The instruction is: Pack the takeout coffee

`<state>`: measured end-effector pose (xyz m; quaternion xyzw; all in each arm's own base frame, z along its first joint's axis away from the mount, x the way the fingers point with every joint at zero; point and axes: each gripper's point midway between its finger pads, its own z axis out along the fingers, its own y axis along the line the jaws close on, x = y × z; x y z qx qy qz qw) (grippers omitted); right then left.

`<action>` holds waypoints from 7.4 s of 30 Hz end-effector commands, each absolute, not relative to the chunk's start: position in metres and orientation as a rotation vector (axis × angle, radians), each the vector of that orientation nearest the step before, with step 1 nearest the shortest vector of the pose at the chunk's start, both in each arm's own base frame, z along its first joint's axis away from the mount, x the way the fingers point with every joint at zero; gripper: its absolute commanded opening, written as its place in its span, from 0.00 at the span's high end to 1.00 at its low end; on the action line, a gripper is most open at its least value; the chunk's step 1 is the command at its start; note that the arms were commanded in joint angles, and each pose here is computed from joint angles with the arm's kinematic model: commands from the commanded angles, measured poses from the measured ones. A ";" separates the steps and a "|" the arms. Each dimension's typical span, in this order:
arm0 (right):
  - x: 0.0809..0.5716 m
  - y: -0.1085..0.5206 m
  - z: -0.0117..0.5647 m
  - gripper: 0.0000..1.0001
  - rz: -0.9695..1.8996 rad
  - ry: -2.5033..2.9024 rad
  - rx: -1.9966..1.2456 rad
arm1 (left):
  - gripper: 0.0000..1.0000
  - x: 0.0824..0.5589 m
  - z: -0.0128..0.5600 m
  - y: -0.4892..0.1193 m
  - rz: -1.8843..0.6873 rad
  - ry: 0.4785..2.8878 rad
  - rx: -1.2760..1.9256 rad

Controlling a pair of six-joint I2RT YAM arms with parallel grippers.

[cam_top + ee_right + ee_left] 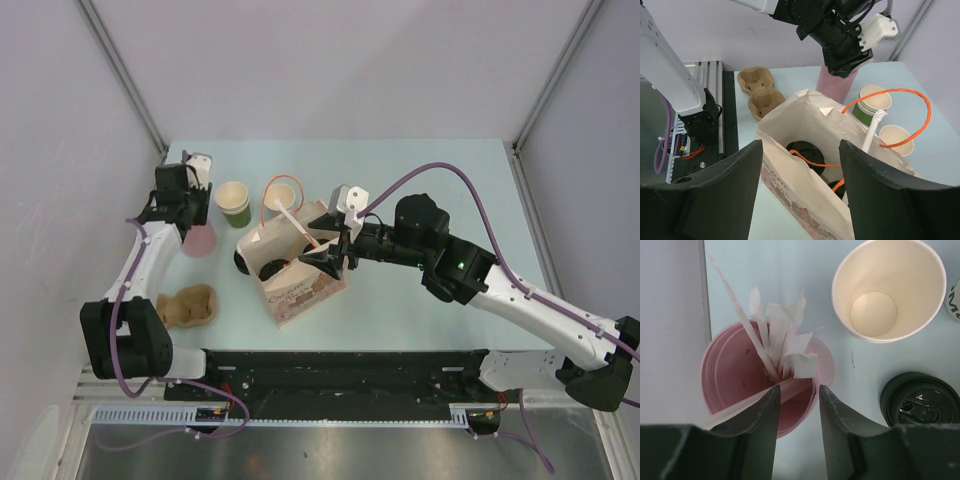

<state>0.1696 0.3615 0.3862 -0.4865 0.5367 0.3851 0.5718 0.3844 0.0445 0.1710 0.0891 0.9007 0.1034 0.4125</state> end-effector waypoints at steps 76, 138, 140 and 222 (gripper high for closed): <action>0.151 0.366 0.366 0.32 0.933 1.267 -1.270 | 0.58 0.477 0.221 0.094 0.386 2.151 0.059; 0.202 0.546 0.478 0.23 1.136 0.936 -1.142 | 1.00 0.205 0.503 -0.072 -0.291 1.532 0.503; 0.202 0.554 0.472 0.41 1.160 0.945 -1.150 | 0.99 0.205 0.505 -0.072 -0.286 1.527 0.502; 0.263 0.397 0.348 0.90 0.895 1.034 -1.068 | 0.00 0.252 0.443 -0.018 -0.095 1.708 0.246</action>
